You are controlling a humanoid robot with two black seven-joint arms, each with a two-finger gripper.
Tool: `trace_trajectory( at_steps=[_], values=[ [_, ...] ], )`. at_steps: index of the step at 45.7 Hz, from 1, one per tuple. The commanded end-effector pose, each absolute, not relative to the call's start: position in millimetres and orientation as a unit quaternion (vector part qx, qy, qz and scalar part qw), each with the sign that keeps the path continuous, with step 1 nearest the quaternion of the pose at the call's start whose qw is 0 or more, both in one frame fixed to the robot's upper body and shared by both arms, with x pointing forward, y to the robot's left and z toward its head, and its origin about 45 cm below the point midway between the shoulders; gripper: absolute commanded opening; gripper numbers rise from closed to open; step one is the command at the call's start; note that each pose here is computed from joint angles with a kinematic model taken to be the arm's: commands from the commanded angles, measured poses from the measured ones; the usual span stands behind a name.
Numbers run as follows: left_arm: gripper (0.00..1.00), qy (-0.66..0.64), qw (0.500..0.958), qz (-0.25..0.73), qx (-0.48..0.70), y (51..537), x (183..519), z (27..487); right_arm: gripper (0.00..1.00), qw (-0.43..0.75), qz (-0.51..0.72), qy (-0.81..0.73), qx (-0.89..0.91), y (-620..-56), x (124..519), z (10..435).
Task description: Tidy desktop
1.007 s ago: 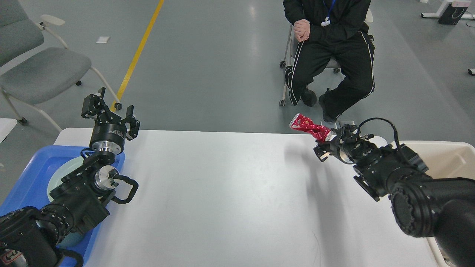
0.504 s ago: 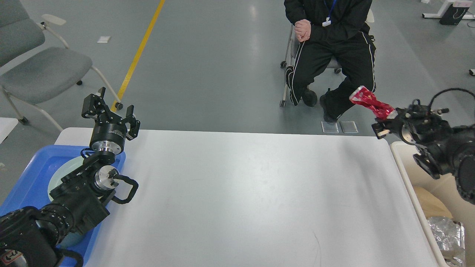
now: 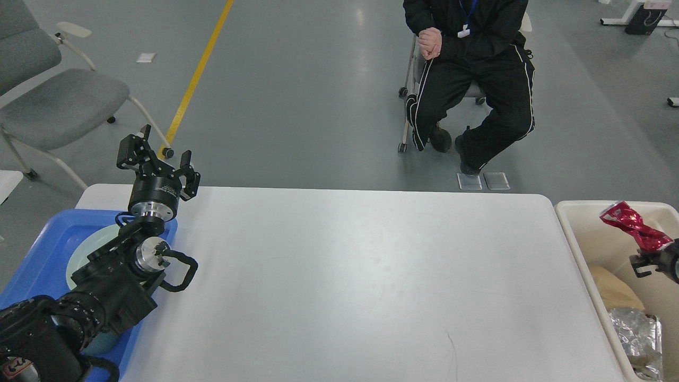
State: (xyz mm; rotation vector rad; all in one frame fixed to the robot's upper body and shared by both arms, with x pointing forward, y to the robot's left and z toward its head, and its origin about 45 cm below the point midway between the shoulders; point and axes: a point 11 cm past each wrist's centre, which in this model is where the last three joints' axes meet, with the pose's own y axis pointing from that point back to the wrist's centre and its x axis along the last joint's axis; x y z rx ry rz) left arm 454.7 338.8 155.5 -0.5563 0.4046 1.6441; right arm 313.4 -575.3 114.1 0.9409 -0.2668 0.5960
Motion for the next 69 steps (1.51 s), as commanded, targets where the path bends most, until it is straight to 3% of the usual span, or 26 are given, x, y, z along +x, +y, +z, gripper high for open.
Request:
trace_trajectory(
  at_steps=[1,14,24,34,43,62,69],
  values=[
    [0.96,0.177,0.629,0.717,-0.243,338.6,454.8,155.6,1.00,0.836,0.271,-0.155,0.451,-576.5,307.2,105.7],
    [0.96,0.177,0.629,0.718,-0.243,338.7,454.8,155.5,1.00,0.825,0.254,-0.197,0.464,-570.0,311.8,103.2],
    [0.96,0.177,0.629,0.718,-0.243,338.7,454.8,155.5,1.00,0.760,0.260,-0.351,0.481,-544.4,371.4,142.0],
    [0.96,0.177,0.629,0.717,-0.243,338.6,454.8,155.6,1.00,0.551,0.196,-0.612,0.533,-484.4,461.5,222.6],
    [0.96,0.176,0.628,0.718,-0.242,339.1,454.7,155.4,1.00,0.390,0.145,-0.695,0.587,-416.3,505.7,258.9],
    [0.96,0.177,0.629,0.718,-0.243,338.7,454.8,155.5,1.00,0.059,-0.106,-0.756,0.644,-333.7,519.0,251.1],
    [0.96,0.177,0.629,0.718,-0.243,338.7,454.8,155.5,1.00,-0.054,-0.123,-0.731,0.669,-301.4,508.3,251.2]
  ],
)
